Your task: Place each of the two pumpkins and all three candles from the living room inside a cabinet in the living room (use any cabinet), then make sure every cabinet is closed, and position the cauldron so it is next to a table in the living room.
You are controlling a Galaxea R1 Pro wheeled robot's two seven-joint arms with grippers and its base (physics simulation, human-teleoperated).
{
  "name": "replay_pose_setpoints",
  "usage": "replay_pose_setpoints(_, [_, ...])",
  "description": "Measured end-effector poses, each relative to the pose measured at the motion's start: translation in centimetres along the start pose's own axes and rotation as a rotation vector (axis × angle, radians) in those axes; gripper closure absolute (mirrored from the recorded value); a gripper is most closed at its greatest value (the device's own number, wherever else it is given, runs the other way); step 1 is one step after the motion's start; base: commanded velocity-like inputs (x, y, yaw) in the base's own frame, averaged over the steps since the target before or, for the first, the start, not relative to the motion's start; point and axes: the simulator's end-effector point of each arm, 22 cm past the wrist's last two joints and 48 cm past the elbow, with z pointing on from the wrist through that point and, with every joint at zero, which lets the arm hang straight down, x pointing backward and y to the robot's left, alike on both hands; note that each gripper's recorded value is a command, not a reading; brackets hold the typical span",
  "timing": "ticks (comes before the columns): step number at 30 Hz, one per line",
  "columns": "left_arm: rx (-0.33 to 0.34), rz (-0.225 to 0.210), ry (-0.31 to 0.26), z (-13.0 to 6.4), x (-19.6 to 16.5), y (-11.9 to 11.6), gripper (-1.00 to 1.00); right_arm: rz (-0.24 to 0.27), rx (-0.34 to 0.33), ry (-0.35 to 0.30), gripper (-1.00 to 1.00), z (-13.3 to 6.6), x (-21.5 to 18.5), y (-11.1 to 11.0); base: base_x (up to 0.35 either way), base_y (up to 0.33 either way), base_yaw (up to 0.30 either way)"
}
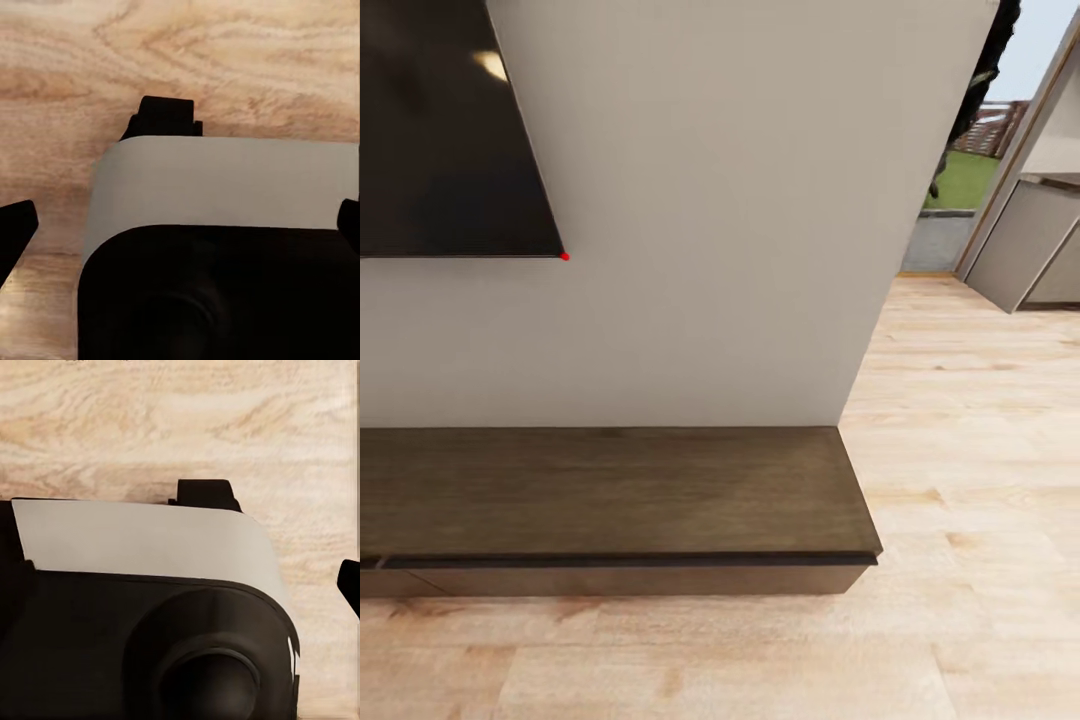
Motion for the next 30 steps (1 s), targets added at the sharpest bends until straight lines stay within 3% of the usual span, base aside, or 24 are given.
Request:
replay_pose_setpoints(3, [-0.084, -0.002, 0.005, -0.7, 0.3, 2.1, -1.00, -0.001, 0.001, 0.000, -1.00, -0.6, -0.2, -0.1, 0.000, 0.000, 0.000])
replay_pose_setpoints(6, [-0.105, 0.000, 0.016, -1.3, 1.1, 2.7, -1.00, -0.001, 0.000, 0.000, -1.00, -1.1, -0.3, -0.1, 0.000, 0.000, 0.000])
replay_pose_setpoints(18, [-0.116, 0.003, 0.017, -3.6, 1.0, 3.3, -1.00, -0.001, 0.000, 0.000, -1.00, -3.3, -0.8, -0.1, 0.000, 0.000, 0.000])
replay_pose_setpoints(30, [-0.116, 0.008, 0.011, -3.6, 0.8, 3.6, -1.00, -0.001, 0.000, 0.000, -1.00, -3.3, -0.8, -0.1, 0.000, 0.000, 0.000])
